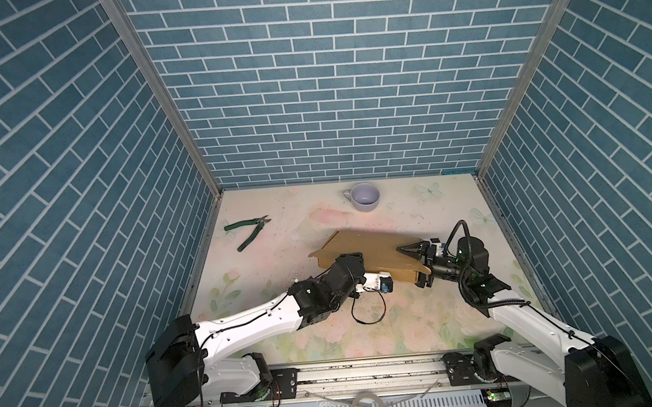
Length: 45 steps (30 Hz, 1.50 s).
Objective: Assemble paper box
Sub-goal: Turn over the paper box at the center of the table.
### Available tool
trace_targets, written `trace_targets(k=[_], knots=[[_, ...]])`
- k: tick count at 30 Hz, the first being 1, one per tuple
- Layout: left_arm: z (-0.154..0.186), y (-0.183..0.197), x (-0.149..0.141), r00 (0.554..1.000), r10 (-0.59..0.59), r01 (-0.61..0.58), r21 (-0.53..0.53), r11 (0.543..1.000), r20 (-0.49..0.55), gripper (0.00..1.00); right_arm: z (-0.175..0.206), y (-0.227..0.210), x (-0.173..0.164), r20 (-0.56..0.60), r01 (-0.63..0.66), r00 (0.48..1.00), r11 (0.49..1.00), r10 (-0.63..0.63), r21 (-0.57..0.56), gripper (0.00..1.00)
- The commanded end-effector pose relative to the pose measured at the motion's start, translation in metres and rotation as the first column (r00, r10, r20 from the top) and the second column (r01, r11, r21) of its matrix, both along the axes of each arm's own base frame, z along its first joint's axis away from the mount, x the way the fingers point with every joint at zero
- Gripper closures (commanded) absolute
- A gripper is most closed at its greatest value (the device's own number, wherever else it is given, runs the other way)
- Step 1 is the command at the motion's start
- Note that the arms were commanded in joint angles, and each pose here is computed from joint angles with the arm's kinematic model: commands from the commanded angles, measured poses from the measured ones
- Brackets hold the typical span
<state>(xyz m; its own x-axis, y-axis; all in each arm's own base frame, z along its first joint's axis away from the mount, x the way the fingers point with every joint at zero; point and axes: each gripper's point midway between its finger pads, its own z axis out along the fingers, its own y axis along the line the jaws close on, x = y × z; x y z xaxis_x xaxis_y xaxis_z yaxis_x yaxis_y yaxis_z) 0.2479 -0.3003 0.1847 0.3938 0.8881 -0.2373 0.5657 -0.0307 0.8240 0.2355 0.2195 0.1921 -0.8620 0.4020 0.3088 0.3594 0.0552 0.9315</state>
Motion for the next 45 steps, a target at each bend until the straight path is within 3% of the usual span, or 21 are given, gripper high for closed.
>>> trace_targets(k=[1,9,19,21,24,29,35,41,45], knots=[[0.002,0.001,-0.003,0.999,0.003,-0.003,0.003,1.000,-0.036,0.45,0.020,-0.004,0.004,0.041,0.026,0.999,0.999,-0.027,0.026,0.23],[-0.003,0.012,0.000,0.985,0.058,-0.051,0.047,0.998,-0.162,0.47,0.018,-0.017,0.004,0.039,0.055,0.998,0.998,-0.056,0.025,0.19],[-0.012,0.029,-0.014,0.908,0.149,-0.089,0.169,0.982,-0.391,0.47,0.012,-0.057,0.010,0.067,0.138,0.988,0.990,-0.137,-0.020,0.17],[-0.014,0.031,-0.018,0.885,0.170,-0.088,0.202,0.975,-0.433,0.47,0.010,-0.065,0.010,0.085,0.140,0.987,0.988,-0.134,-0.062,0.17],[-0.017,0.035,-0.028,0.832,0.196,-0.072,0.250,0.966,-0.519,0.47,0.009,-0.080,0.004,0.134,0.132,0.986,0.967,-0.104,-0.217,0.17],[-0.028,0.036,-0.033,0.745,0.243,-0.041,0.321,0.946,-0.621,0.46,0.022,-0.103,-0.007,0.252,0.115,0.967,0.847,0.024,-0.519,0.19],[-0.045,0.035,-0.022,0.678,0.277,-0.034,0.347,0.937,-0.681,0.46,0.055,-0.103,-0.018,0.429,0.122,0.870,0.736,0.244,-0.666,0.28],[-0.048,0.029,-0.005,0.651,0.282,-0.048,0.332,0.942,-0.705,0.46,0.042,-0.099,-0.026,0.360,0.062,0.812,0.545,0.460,-0.836,0.34],[-0.052,0.026,-0.005,0.645,0.268,-0.024,0.331,0.943,-0.716,0.46,0.040,-0.087,-0.016,0.336,0.047,0.751,0.462,0.568,-0.886,0.34]])
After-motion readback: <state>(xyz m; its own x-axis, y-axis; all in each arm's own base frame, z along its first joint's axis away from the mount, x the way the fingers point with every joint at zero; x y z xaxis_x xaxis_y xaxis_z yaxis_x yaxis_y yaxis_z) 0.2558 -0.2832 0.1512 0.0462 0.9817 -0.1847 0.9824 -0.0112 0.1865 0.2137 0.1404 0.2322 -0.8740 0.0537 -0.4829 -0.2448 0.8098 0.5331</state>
